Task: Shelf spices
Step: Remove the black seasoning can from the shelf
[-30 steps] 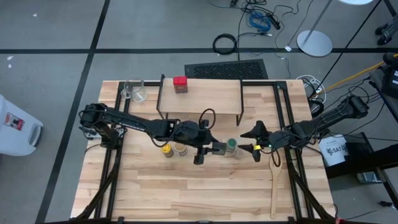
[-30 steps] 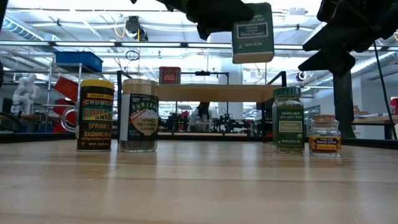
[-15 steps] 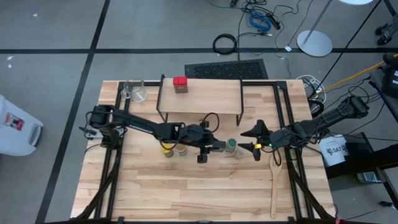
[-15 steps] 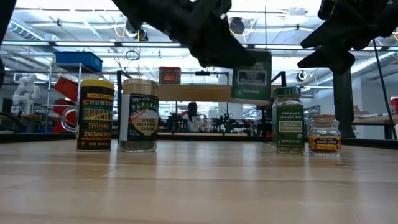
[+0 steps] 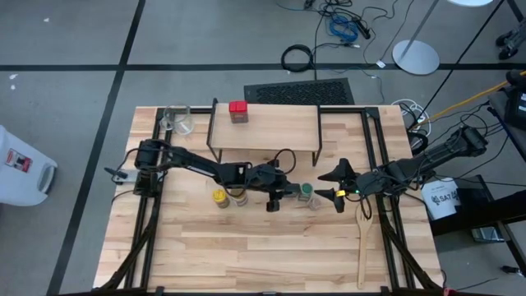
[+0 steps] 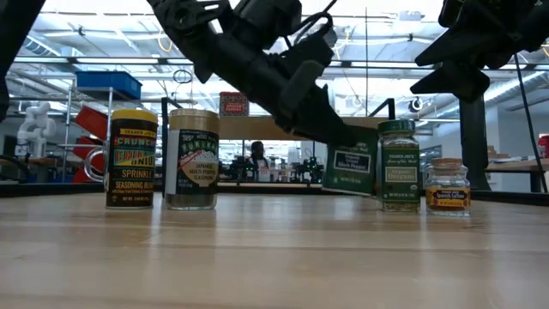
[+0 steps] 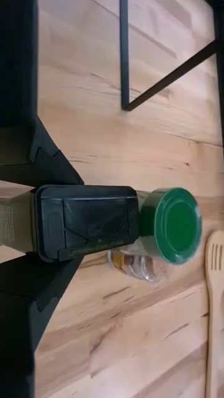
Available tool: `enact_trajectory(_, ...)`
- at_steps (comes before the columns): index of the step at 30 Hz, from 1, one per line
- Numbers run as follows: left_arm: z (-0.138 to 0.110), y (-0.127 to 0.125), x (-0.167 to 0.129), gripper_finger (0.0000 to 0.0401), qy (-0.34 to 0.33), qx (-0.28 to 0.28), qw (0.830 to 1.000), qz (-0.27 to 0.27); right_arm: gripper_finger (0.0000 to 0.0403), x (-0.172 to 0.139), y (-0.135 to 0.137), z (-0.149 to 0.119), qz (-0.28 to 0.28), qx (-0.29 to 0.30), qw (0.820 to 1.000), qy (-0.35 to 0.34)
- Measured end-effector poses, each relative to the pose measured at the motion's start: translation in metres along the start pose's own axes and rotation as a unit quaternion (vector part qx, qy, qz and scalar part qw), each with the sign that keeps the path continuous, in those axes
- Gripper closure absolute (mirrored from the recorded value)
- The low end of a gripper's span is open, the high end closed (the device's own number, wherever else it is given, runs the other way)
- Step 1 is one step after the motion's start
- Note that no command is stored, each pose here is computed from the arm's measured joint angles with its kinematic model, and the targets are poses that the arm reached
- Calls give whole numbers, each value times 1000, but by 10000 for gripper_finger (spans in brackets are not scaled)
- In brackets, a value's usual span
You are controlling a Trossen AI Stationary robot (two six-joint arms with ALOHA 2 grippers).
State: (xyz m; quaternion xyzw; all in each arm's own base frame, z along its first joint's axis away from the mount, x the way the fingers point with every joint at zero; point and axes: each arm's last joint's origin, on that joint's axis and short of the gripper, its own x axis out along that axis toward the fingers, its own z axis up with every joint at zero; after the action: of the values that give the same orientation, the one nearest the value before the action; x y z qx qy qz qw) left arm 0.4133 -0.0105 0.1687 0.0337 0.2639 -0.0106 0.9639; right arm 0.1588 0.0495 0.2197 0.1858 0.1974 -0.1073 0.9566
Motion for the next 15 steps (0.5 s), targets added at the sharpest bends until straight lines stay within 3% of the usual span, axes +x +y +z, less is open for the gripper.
enact_trajectory(15,-12,-1,13,241,8,0,1000,0,145,0,0,0,0,4,1000,0)
